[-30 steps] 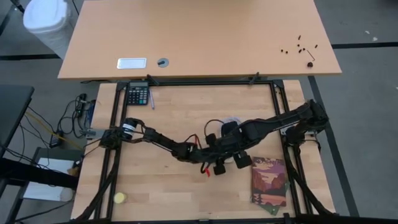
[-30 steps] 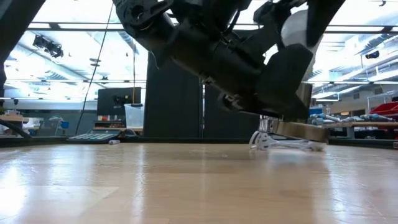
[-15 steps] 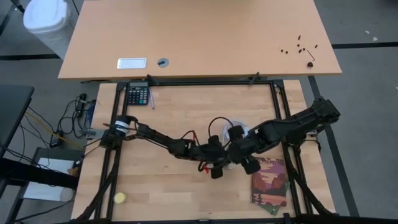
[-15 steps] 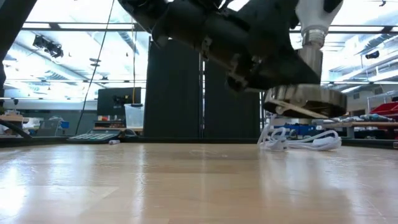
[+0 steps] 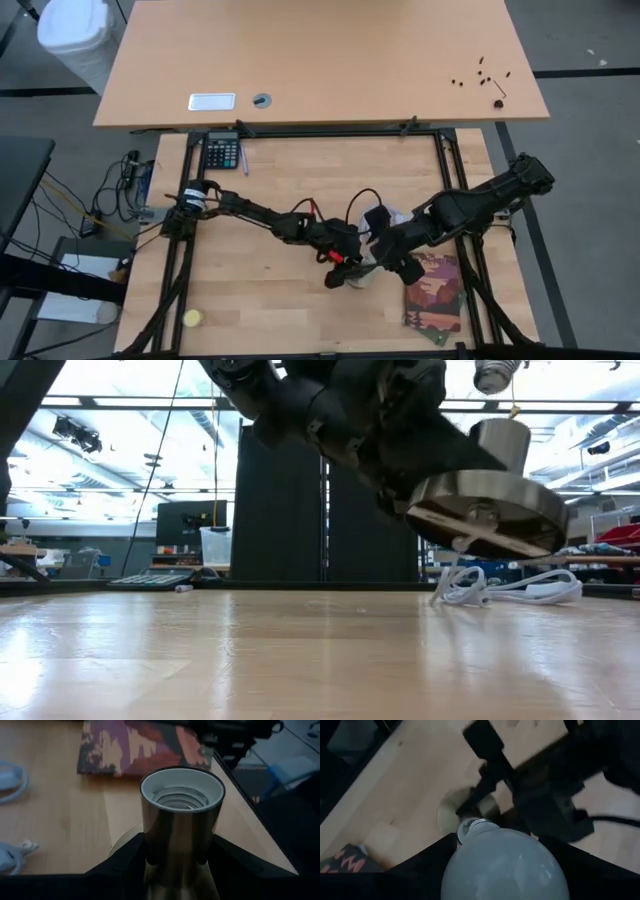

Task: Screw lightbulb
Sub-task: Insert the lightbulb into the lamp socket

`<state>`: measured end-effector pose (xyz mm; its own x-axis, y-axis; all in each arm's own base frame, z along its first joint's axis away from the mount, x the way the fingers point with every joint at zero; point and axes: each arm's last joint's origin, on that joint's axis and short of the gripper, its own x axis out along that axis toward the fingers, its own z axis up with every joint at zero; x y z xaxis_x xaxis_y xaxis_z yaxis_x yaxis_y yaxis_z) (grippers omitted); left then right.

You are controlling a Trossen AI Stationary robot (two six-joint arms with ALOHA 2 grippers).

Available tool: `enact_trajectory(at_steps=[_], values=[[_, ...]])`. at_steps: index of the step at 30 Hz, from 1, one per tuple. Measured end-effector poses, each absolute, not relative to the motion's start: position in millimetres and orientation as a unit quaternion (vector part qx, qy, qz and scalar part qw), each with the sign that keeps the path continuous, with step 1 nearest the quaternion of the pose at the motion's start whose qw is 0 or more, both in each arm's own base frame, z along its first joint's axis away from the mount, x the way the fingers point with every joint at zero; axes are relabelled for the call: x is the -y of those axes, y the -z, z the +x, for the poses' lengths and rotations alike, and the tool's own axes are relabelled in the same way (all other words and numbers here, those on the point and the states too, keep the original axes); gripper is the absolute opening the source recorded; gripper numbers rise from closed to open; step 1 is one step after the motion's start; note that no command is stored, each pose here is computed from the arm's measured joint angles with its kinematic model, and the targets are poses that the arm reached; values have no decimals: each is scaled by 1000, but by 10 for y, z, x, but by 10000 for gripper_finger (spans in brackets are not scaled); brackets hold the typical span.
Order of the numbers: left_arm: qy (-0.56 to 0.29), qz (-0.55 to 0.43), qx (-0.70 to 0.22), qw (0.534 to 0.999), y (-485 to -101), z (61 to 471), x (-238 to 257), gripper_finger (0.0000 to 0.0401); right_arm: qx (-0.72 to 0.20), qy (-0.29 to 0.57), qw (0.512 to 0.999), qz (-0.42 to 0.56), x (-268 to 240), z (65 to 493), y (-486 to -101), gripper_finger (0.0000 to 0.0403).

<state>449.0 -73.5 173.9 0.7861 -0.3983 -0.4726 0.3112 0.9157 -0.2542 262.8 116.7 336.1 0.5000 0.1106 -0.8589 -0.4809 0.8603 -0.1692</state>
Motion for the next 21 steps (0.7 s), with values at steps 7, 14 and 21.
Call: enact_trajectory(at_steps=[7,14,21], values=[[201,-92,-285,933,-1711,4479,661,189,-429,-175,867,-186,-1083,2484,-3089,279],[254,-117,-288,916,-1717,4476,578,189,-382,-192,878,-216,-1038,2386,-2924,279],[341,-161,-285,881,-1746,4462,507,189,-326,-220,873,-288,-1053,2423,-2805,279]])
